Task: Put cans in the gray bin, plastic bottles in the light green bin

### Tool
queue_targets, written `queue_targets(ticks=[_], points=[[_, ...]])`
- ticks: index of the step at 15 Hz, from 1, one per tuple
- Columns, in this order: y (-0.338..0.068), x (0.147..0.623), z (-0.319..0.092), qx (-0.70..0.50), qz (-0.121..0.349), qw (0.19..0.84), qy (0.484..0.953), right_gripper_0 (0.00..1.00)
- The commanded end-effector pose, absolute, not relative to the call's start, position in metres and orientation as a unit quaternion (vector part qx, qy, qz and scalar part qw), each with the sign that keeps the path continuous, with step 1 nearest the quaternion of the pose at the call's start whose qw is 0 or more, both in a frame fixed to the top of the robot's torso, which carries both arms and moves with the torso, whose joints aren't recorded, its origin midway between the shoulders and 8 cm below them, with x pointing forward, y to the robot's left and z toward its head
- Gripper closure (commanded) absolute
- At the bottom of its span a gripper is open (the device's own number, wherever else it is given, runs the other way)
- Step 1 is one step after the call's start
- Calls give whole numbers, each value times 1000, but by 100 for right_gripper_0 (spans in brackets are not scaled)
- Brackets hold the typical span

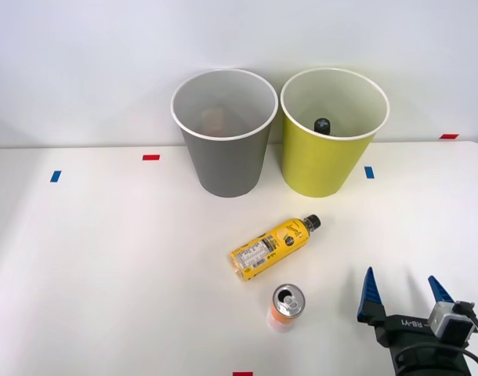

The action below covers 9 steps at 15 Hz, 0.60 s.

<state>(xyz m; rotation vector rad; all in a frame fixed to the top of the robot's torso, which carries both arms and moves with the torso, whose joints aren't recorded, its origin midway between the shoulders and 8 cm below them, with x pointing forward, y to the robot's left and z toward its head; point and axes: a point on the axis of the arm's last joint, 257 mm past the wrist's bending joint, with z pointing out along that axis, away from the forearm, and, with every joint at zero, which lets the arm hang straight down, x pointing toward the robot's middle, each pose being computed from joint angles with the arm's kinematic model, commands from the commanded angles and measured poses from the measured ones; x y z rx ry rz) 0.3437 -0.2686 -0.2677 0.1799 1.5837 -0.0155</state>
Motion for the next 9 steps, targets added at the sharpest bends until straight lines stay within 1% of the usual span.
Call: queue_targets(ticks=[1, 3, 6, 9], points=[[-262, 340, -262, 89, 7, 709, 700, 0], [-260, 331, -262, 76, -1, 711, 699, 0], [-243, 313, -259, 41, 1, 721, 692, 0], [-235, 299, -260, -23, -40, 722, 691, 0]])
